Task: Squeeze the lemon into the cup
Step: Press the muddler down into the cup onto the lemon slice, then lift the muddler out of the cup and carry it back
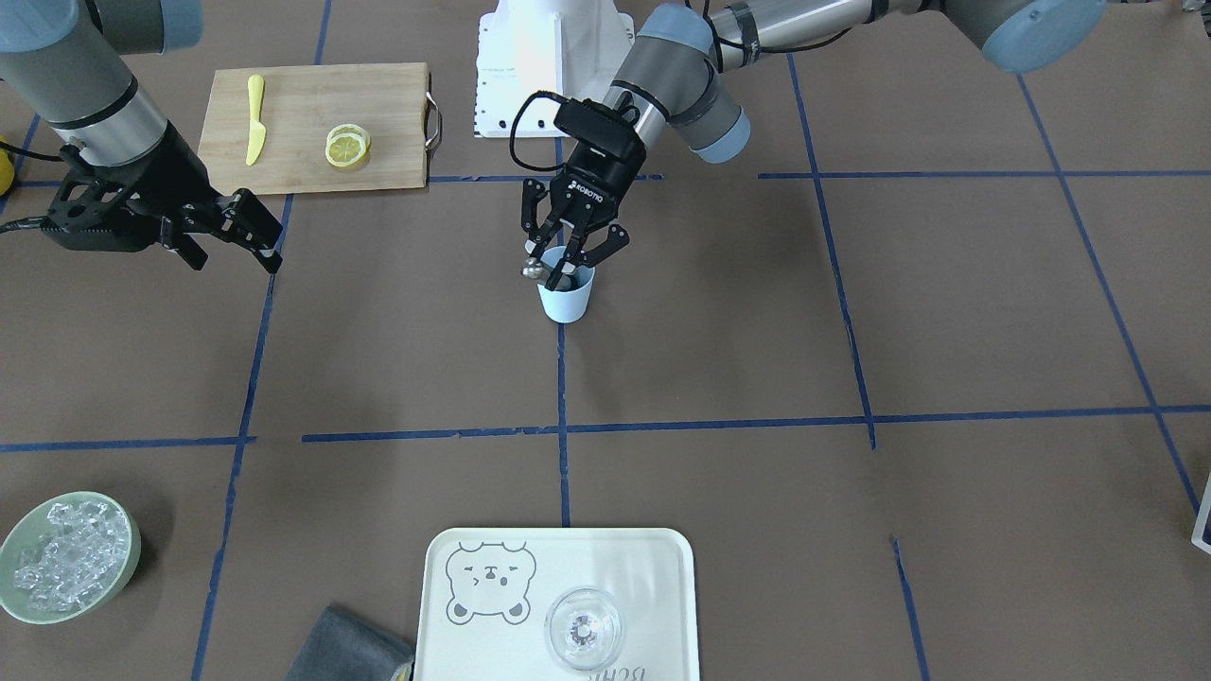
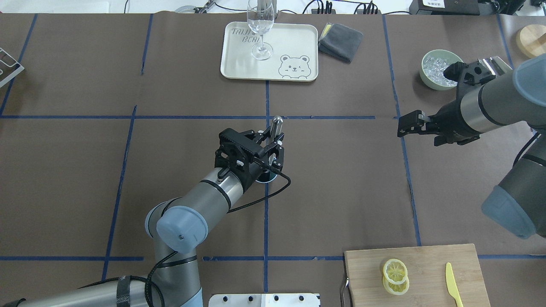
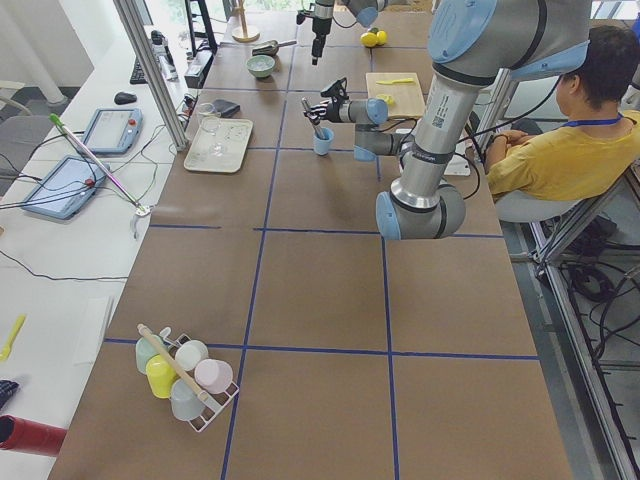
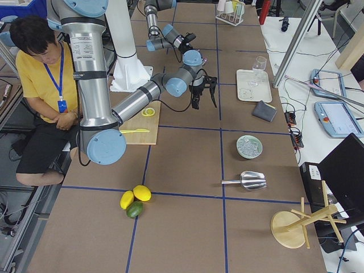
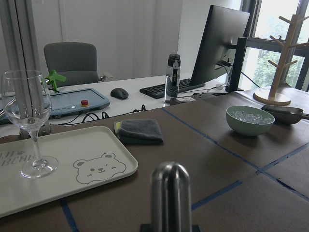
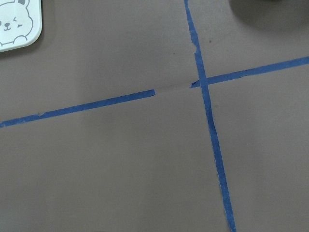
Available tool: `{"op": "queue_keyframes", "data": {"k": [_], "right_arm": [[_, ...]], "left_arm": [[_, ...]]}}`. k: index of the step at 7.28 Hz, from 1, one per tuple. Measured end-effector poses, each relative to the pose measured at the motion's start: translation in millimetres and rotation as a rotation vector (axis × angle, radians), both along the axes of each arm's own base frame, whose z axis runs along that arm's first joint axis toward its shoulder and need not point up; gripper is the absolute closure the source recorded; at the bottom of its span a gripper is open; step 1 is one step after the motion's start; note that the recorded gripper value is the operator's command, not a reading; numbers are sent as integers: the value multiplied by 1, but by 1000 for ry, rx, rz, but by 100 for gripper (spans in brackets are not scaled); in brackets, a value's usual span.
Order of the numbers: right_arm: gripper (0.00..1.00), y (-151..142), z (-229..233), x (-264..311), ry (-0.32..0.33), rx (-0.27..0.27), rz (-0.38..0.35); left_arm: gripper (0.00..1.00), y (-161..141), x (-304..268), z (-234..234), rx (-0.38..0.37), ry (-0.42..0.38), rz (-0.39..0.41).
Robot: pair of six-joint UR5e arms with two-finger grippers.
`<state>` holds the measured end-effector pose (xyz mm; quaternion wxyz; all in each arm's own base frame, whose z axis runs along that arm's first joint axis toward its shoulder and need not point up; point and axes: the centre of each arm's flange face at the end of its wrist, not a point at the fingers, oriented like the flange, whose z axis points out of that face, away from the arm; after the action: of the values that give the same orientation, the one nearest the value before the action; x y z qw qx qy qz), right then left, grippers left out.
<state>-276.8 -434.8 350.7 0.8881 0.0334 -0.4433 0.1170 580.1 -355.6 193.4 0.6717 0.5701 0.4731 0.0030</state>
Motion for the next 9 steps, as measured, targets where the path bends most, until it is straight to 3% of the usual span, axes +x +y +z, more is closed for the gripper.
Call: {"op": "queue_keyframes", "data": {"k": [2,5,7,9], "right_arm": [[0,0,-1,0,-2,1,-1],[0,1,-2,1,-5,1,0],[0,2,-2,2,-6,0,1],[0,2,-1,3,-5,-5,4]], "left_arm": [[100,1,-3,-10,10,13,-2],[100,4,-34,-50,107,19,-22],[100,-5,-64,-71,130,43,-51],[100,-22,-84,-85,122,-22,-36]]}}
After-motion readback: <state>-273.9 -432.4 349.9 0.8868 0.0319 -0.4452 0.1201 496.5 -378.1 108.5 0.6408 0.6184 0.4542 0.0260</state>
